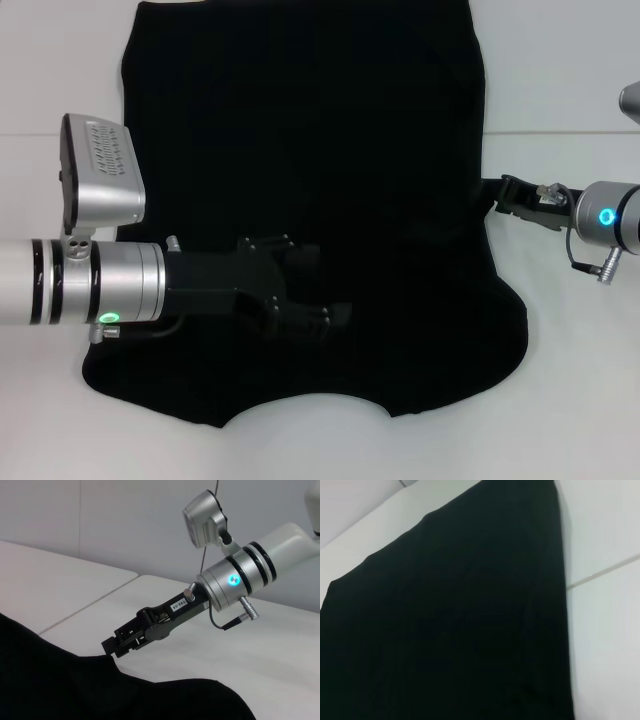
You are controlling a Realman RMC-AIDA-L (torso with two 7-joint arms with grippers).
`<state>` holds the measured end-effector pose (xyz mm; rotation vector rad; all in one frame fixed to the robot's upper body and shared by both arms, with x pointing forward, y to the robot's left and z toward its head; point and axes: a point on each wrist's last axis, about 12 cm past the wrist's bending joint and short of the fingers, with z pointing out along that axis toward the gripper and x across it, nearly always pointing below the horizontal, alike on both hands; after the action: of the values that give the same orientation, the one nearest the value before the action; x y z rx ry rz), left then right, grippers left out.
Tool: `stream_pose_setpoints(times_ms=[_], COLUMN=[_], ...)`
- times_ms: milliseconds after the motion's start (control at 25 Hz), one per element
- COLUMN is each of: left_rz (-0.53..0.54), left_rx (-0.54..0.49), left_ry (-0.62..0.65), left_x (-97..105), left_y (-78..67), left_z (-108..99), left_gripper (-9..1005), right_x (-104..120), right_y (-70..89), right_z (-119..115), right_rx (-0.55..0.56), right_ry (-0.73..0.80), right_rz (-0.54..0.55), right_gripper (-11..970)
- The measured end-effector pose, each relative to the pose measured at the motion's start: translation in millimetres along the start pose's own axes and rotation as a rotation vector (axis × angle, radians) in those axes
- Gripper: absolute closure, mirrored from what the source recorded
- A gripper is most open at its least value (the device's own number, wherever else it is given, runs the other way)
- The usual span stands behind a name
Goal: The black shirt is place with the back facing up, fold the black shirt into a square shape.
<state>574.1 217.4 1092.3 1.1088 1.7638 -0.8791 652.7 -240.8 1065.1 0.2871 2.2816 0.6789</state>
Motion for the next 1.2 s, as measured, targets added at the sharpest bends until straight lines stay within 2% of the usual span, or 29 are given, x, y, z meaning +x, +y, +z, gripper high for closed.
stream_pose_setpoints(times_ms=[280, 760, 1200], left_rz=[-0.006, -0.008, -0.013], left_rx=[-0.003, -0.003, -0.021], left_ry=[-0.001, -0.001, -0.009], left_x=[-1.4, -1.2, -1.3], left_y=[0.8, 0.7, 3.8], left_z=[-0.7, -0.7, -5.0], left_gripper=[62, 61, 61], right_x=[-0.4, 8.5, 9.2], right_y=[-2.8, 1.9, 7.2], right_z=[0.4, 9.5, 11.8], right_rx=[0.019, 0.076, 0.066], right_ry=[-0.014, -0.044, -0.035], right_rz=[0.014, 0.017, 0.005], right_gripper=[467, 475, 485])
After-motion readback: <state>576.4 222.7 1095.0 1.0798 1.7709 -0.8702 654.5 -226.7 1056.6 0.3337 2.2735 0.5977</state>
